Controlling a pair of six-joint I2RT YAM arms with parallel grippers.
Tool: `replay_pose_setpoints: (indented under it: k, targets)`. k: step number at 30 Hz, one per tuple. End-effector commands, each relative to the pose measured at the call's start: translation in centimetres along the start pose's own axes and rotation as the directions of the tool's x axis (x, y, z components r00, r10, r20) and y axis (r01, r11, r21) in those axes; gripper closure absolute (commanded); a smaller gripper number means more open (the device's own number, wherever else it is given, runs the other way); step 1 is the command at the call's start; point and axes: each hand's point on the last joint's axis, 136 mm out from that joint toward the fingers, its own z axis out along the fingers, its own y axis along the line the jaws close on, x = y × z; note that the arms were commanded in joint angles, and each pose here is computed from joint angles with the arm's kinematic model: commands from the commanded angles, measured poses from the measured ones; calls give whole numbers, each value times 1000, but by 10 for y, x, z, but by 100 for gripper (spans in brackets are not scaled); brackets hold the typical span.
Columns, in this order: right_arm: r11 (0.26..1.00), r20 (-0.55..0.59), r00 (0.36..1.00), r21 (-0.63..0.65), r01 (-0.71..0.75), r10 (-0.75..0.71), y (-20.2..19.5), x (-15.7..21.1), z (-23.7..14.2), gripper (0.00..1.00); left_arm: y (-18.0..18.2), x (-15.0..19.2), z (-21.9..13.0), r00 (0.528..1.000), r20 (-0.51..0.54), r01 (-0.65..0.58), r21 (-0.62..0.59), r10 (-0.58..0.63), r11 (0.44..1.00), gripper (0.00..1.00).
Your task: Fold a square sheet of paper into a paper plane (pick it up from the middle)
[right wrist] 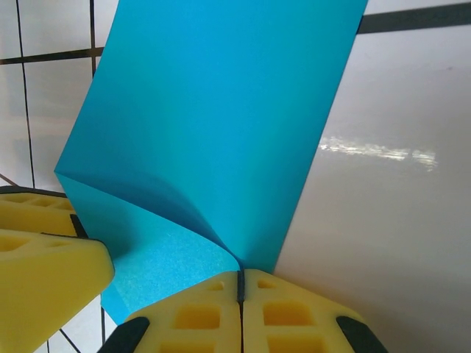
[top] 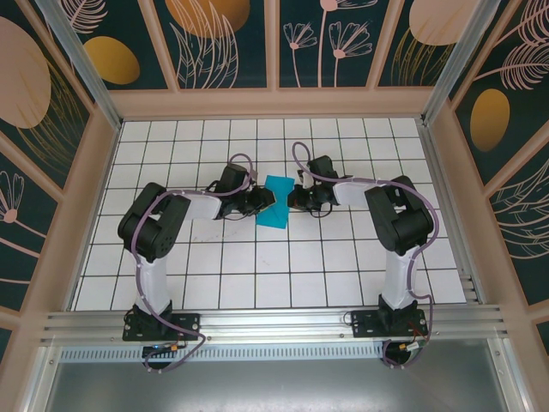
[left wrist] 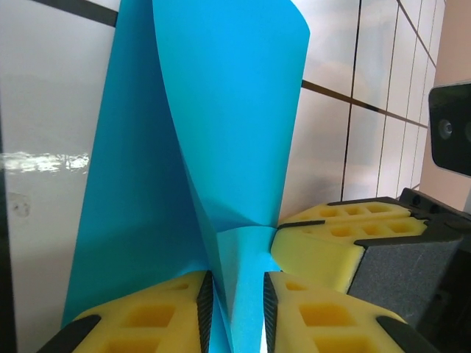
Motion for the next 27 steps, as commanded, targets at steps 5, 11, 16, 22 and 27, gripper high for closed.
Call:
replay_pose_setpoints:
  k: [5, 11, 16, 22, 27]
  targets:
    - [999, -5, 999, -3, -35, 35, -6, 1, -2, 91, -4, -4, 10, 999, -15, -47, 18, 48, 999, 79]
    - [999, 115, 992, -12, -42, 43, 7, -24, -36, 71, -4, -11, 7, 996, 15, -88, -10, 88, 996, 91]
    - [995, 329, 942, 45, -88, 68, 2, -49, -83, 49, -16, -21, -6, 985, 57, -162, -41, 164, 986, 99]
    - [985, 507, 858, 91, -147, 82, -13, -57, -125, 36, -28, -37, -44, 951, 112, -263, -194, 288, 945, 100]
    - [981, 584, 810, 124, -151, 51, -18, -59, -148, 24, -38, -57, -91, 899, 160, -326, -380, 408, 866, 100]
